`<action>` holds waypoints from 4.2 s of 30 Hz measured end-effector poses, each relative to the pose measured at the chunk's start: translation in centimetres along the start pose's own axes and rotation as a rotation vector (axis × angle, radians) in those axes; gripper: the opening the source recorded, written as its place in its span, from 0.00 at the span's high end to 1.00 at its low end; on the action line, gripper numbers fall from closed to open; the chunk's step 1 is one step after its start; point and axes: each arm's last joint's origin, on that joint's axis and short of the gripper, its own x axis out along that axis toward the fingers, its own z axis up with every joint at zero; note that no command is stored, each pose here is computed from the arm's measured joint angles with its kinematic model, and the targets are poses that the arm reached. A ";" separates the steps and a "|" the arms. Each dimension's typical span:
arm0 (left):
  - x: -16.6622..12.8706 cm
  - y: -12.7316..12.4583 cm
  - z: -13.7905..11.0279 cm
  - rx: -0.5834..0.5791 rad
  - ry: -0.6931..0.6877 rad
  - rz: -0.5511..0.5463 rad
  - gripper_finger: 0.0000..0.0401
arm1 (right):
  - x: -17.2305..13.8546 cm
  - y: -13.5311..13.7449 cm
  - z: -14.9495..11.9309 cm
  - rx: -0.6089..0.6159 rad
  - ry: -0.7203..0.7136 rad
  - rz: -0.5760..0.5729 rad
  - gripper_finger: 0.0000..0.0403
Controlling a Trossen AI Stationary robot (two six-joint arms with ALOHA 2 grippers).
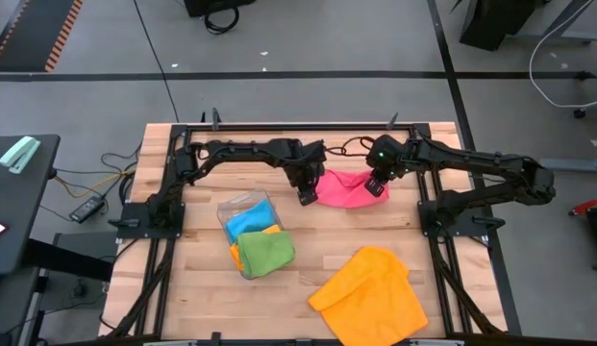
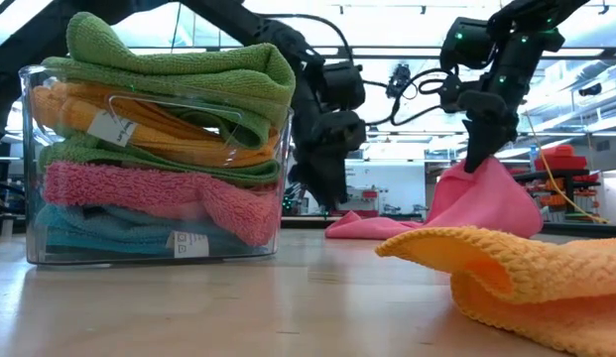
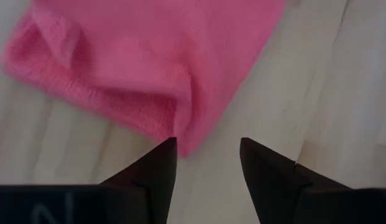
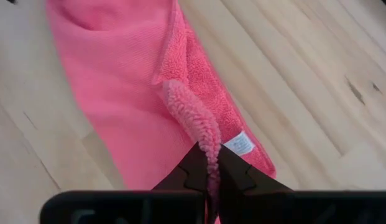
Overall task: Fold microfiber towels
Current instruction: Fold the pink towel
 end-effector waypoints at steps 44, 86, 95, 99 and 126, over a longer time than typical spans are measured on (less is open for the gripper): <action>2.2 -1.2 0.2 0.114 -0.089 0.241 0.68 | 0.0 0.2 0.3 0.038 -0.031 0.027 0.94; 0.8 -0.8 -0.5 0.097 0.102 0.149 0.74 | 0.0 0.2 0.1 -0.002 -0.004 0.059 0.94; -2.5 -1.0 1.9 0.149 -0.050 0.113 0.52 | 0.0 0.1 -0.4 0.135 0.049 0.042 0.94; -2.6 -0.9 2.1 0.147 -0.051 0.115 0.53 | 0.1 -0.1 -0.7 0.182 0.074 0.031 0.94; -2.6 -1.0 2.6 0.217 -0.106 0.079 0.66 | -1.1 -1.3 0.0 0.258 0.105 0.005 0.52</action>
